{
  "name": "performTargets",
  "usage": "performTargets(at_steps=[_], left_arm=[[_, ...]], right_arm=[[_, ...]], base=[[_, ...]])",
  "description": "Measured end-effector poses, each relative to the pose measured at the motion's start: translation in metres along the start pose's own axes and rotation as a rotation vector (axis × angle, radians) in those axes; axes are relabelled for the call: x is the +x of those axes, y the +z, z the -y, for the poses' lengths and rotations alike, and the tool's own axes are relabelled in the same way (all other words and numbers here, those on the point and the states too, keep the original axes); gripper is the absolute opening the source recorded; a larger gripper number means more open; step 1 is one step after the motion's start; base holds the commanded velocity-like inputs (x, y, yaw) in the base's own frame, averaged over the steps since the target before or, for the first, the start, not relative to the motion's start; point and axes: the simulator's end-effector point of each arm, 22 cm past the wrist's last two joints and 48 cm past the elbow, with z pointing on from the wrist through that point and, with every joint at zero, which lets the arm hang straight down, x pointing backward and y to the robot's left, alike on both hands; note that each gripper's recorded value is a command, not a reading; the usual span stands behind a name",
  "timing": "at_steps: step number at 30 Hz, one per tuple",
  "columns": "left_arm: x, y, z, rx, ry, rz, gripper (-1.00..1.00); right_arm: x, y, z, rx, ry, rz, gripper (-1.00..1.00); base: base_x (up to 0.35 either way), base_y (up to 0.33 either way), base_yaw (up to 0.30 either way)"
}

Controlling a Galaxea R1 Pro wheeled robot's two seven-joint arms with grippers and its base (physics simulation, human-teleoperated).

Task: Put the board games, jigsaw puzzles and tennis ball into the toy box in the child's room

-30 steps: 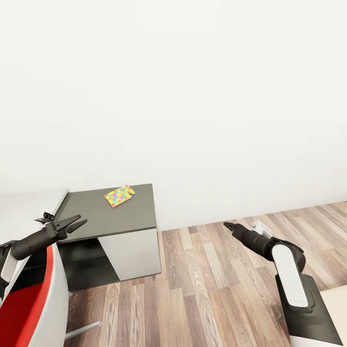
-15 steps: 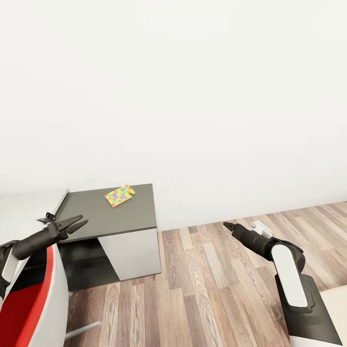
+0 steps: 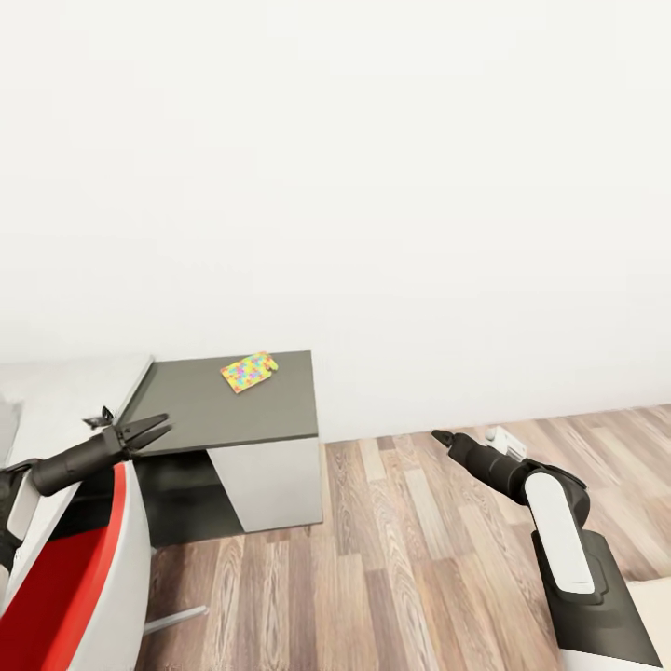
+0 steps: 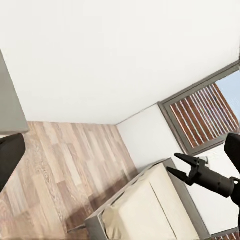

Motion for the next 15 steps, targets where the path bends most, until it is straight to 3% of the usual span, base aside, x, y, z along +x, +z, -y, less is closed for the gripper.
performTargets(at_steps=[5,9,12,15], left_arm=[[-0.007,0.008,-0.016,-0.132,-0.001,-0.016,1.00],[-0.013,0.022,-0.017,-0.191,0.006,-0.020,1.00],[-0.026,0.056,-0.012,-0.260,0.043,-0.016,1.00],[-0.039,0.079,-0.011,-0.326,0.075,-0.011,1.00]], right_arm=[[0.002,0.002,0.002,0.006,-0.001,-0.004,1.00],[0.003,0.003,0.004,0.009,-0.001,-0.007,1.00],[0.003,0.004,0.004,0.010,-0.001,-0.008,1.00],[0.004,0.004,0.004,0.010,-0.001,-0.008,1.00]], base=[[0.000,0.000,0.199],[0.000,0.000,0.135],[0.000,0.000,0.043],[0.000,0.000,0.016]])
